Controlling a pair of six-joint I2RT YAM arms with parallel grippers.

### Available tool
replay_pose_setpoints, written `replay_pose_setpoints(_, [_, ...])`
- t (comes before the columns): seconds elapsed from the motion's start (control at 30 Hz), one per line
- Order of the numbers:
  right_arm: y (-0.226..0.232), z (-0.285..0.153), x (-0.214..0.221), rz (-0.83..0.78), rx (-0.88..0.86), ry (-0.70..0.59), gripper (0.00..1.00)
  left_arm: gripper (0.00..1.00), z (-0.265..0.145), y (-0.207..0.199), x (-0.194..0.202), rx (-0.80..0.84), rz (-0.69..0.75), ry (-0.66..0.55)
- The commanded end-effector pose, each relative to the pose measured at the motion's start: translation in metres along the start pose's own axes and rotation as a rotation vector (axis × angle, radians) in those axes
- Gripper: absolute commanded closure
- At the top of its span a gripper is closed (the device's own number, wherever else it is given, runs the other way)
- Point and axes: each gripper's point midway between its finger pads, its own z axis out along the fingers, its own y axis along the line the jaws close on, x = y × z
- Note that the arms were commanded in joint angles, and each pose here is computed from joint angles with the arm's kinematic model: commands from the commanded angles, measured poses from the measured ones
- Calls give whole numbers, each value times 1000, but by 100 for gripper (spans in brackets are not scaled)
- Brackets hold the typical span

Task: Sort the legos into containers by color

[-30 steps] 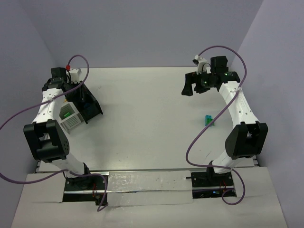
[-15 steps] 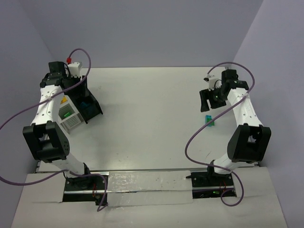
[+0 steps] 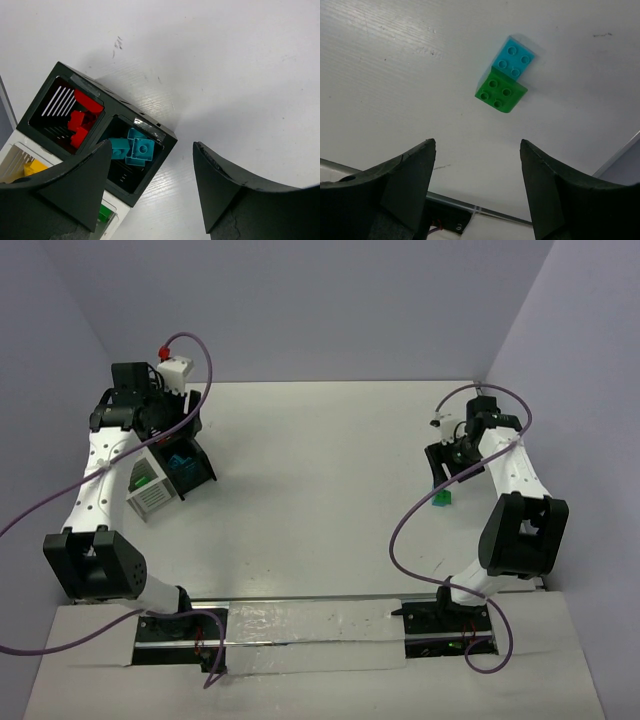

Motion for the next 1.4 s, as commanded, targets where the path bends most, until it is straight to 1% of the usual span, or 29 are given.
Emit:
replay_pose_setpoints(0.0, [-1,0,-4,-281,-54,-43,28,25,-13,-21,-16,112,94,-85])
replay_pose_setpoints(0.07, [-3,9,0,-447,-99,-19,31,25,-12,-28,-19,154,120,-90])
replay_pose_setpoints(0.23, [-10,23,-2,-695,-168,17,33,25,-12,-32,-23,191,107,-73])
replay_pose_setpoints(0.4, [-9,29,-5,-820,-237,31,33,25,-15,-34,-23,196,82,-68])
replay_pose_setpoints(0.43, [-8,32,-2,-853,-261,47,31,25,-14,-42,-24,202,88,-68])
replay_pose_setpoints(0.57, [-9,41,7,-910,-267,80,30,25,-15,-42,-22,189,76,-63])
replay_pose_setpoints(0.67, [-13,50,9,-946,-235,92,30,25,-15,-43,-22,180,66,-63])
replay_pose_setpoints(1.13, [-21,77,6,-933,-218,92,33,25,-10,-39,-23,163,54,-39])
replay_pose_setpoints(1.27, [-20,83,7,-932,-215,93,36,25,-7,-38,-23,162,55,-33])
replay_pose_setpoints(1.37, [-21,86,6,-933,-204,86,44,25,-5,-37,-22,160,57,-27])
